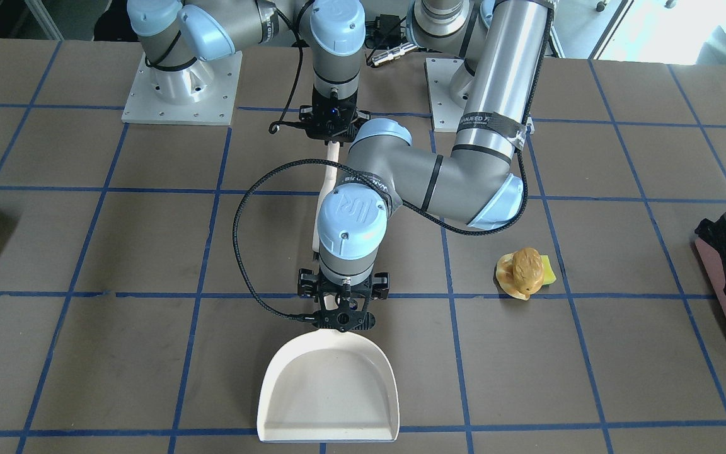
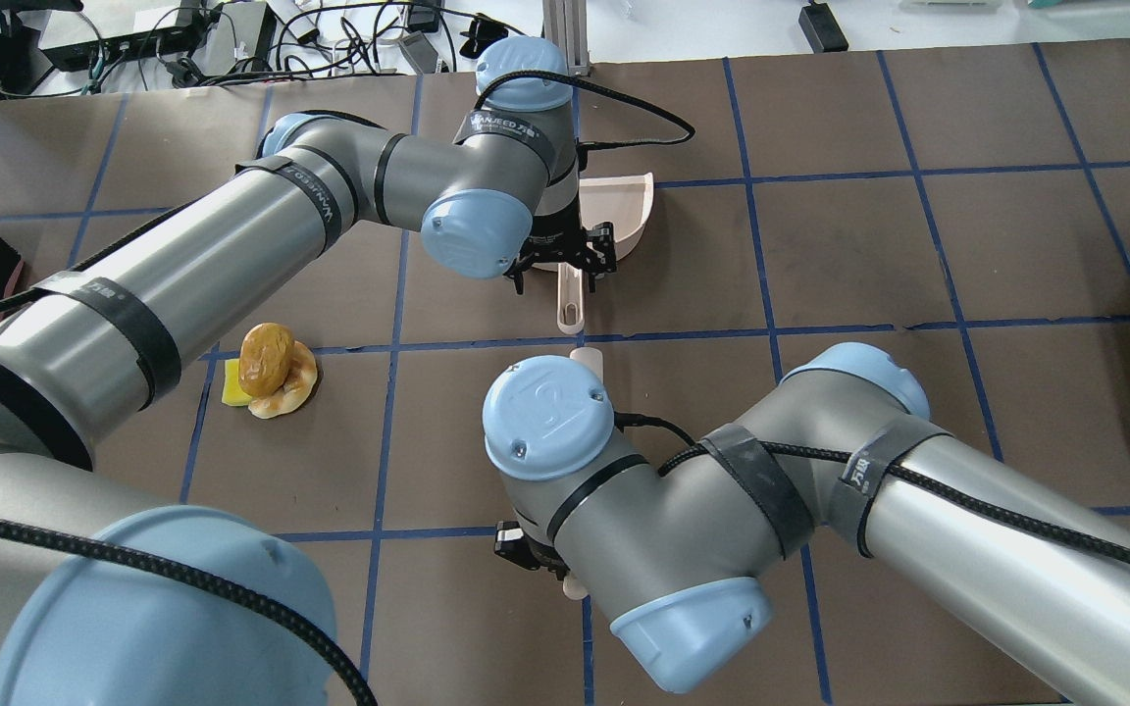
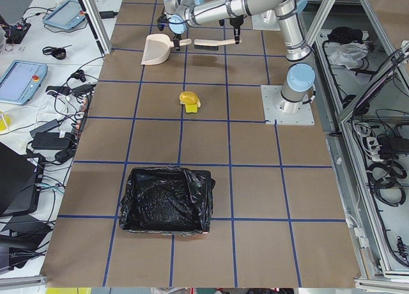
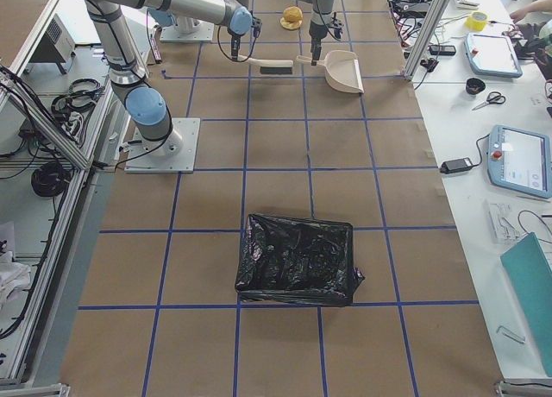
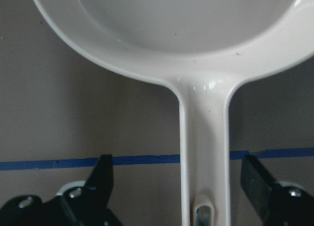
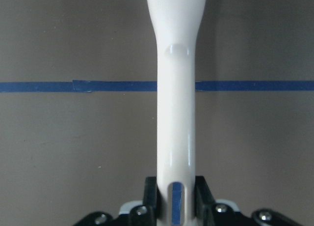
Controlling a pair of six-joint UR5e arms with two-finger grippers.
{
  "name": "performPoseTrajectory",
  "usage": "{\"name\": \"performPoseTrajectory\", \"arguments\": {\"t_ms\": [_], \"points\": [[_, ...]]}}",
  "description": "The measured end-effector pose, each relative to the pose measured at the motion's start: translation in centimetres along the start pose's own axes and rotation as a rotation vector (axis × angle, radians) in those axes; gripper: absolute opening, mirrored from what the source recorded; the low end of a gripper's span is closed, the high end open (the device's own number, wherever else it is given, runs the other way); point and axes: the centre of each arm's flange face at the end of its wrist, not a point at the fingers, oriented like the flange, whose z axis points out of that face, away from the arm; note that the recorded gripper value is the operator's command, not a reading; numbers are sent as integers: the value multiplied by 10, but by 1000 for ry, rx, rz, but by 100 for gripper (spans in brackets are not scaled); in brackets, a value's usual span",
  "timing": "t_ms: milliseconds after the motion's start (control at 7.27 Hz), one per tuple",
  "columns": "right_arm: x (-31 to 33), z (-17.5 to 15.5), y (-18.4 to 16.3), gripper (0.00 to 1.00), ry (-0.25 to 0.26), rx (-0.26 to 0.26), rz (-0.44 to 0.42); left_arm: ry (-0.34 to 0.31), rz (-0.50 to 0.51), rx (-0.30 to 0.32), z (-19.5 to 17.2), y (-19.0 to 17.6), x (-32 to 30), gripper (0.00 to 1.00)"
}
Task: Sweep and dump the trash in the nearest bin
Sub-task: 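Grasp the white dustpan handle with the left gripper while right holds brush, then carry the dustpan with the left gripper and set it beside the bread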
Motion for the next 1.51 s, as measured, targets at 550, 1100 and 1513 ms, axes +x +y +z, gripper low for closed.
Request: {"name": "performPoseTrajectory", "arguments": {"t_ms": [550,1100,1513], "points": [[4,-6,5,0,20,-12,423,-1,12,-8,3,5,3,0],[4,-7,4,0,18,-7,468,13,29,11,-10,6,4,0],[4,-7,4,0,15,-8,479,-2,190,54,-43,1,-28,0]]}}
